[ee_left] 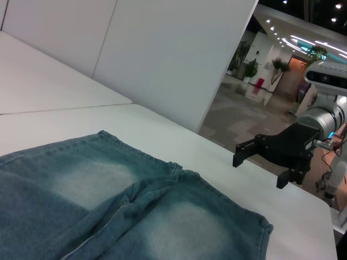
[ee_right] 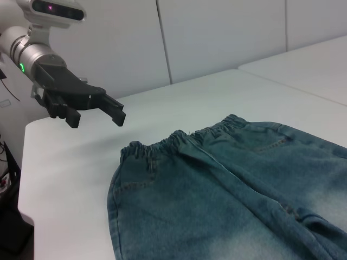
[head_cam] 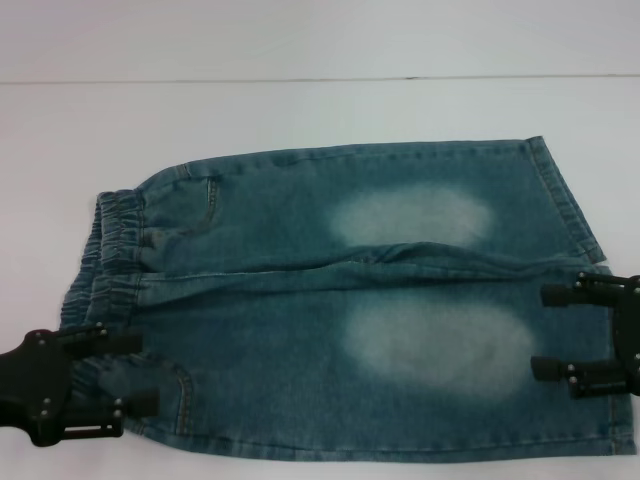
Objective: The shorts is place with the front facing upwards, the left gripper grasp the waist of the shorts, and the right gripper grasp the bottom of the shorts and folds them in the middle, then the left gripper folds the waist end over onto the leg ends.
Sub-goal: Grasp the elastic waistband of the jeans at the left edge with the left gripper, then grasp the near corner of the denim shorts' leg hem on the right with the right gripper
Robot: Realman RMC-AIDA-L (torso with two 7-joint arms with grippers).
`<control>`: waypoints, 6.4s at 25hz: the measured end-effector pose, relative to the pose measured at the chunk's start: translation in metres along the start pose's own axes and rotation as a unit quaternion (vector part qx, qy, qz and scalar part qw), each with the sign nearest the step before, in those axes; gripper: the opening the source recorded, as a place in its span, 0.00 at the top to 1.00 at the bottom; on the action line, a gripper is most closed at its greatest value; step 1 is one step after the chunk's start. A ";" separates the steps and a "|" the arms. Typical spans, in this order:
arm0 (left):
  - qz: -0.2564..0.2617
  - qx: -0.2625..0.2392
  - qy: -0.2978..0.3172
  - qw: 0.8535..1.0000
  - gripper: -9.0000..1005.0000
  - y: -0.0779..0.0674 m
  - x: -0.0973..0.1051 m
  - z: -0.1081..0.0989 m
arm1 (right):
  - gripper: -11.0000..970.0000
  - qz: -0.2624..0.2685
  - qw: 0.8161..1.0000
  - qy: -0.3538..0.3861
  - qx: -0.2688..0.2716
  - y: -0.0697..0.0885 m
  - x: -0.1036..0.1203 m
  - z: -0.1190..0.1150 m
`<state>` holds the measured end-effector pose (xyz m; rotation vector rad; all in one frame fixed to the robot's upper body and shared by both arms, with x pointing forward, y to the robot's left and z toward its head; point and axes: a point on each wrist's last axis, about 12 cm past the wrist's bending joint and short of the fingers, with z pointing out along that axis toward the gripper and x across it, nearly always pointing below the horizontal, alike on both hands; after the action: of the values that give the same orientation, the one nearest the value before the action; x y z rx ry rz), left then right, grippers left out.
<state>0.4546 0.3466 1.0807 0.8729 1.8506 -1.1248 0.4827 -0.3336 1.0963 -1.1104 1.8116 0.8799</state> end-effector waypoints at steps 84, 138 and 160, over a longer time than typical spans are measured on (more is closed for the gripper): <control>-0.071 -0.153 0.294 0.941 0.93 0.041 -0.046 0.019 | 0.04 0.024 1.000 -0.002 0.018 -0.003 0.000 -0.003; -0.049 -0.184 0.301 0.934 0.93 0.047 -0.050 0.023 | 0.19 0.326 0.887 0.324 0.031 -0.013 -0.013 -0.012; -0.047 -0.180 0.315 0.931 0.92 0.046 -0.048 0.025 | 0.23 0.323 0.890 0.322 0.023 -0.022 -0.008 0.003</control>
<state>0.5221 0.3329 1.0982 1.0040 2.5416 -0.5413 0.5059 -0.3363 1.0991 -0.8091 2.8421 0.8771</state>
